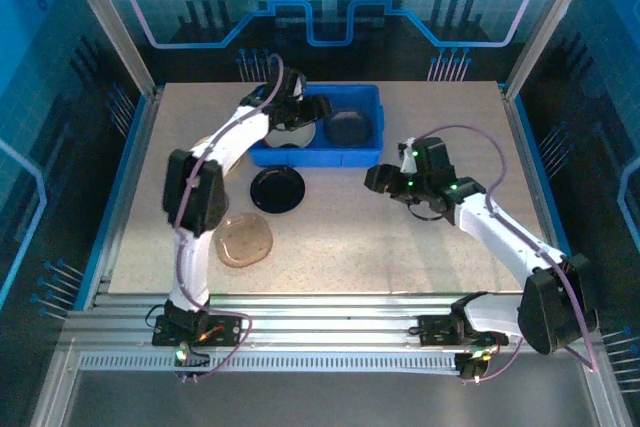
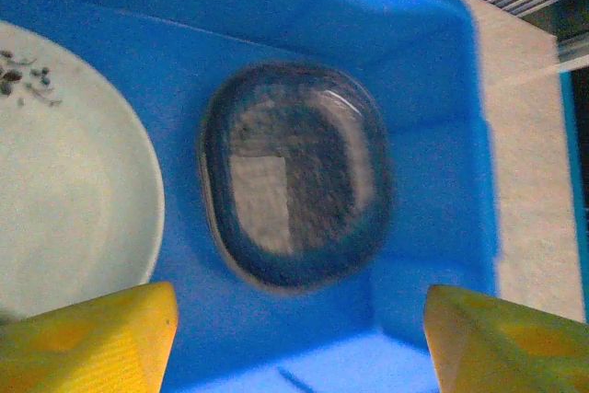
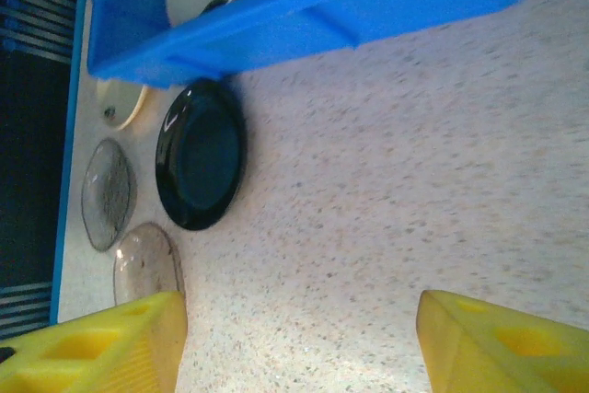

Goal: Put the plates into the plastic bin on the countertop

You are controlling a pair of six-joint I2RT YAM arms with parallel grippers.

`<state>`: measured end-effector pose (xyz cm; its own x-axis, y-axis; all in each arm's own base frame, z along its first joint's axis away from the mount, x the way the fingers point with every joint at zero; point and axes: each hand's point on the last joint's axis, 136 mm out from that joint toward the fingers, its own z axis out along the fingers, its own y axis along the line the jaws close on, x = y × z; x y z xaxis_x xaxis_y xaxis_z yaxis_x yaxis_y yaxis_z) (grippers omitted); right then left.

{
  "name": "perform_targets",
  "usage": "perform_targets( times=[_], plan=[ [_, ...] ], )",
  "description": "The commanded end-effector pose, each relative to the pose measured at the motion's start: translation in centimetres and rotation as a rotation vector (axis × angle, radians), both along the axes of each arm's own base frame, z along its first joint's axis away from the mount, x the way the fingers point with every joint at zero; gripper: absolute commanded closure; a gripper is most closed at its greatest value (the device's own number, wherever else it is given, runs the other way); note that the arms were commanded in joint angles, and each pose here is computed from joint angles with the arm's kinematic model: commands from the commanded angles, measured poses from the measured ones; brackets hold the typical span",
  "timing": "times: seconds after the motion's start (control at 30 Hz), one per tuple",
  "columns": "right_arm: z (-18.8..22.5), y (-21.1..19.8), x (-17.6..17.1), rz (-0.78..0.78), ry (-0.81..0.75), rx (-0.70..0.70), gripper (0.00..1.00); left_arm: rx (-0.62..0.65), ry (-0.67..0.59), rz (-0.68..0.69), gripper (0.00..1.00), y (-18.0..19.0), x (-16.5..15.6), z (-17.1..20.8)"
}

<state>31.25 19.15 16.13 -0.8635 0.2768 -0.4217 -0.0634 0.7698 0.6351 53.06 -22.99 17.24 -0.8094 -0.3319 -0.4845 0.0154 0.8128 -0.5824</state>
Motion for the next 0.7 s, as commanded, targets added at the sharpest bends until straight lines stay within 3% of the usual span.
perform_targets(
  times=[0.0, 0.3, 0.5, 0.67],
  plan=[
    [0.1, 3.0, 0.1, 0.057, -0.024, 0.03, 0.33, -0.058, -0.099, -0.045, 0.27, -0.2, -4.1, 5.0],
    [-2.9, 10.3, -2.4, 0.193, 0.058, 0.093, 0.46, -0.003, -0.092, 0.017, 0.26, 5.4, -15.9, 3.9],
    [-3.9, 14.8, -2.9, 0.261, 0.096, 0.129, 0.54, -0.022, -0.011, 0.008, 0.27, 6.4, -20.3, 2.6],
    [-5.6, 17.5, -3.0, 0.33, 0.163, 0.138, 0.69, -0.041, 0.038, 0.036, 0.27, 7.4, -22.8, 0.9]
  ],
)
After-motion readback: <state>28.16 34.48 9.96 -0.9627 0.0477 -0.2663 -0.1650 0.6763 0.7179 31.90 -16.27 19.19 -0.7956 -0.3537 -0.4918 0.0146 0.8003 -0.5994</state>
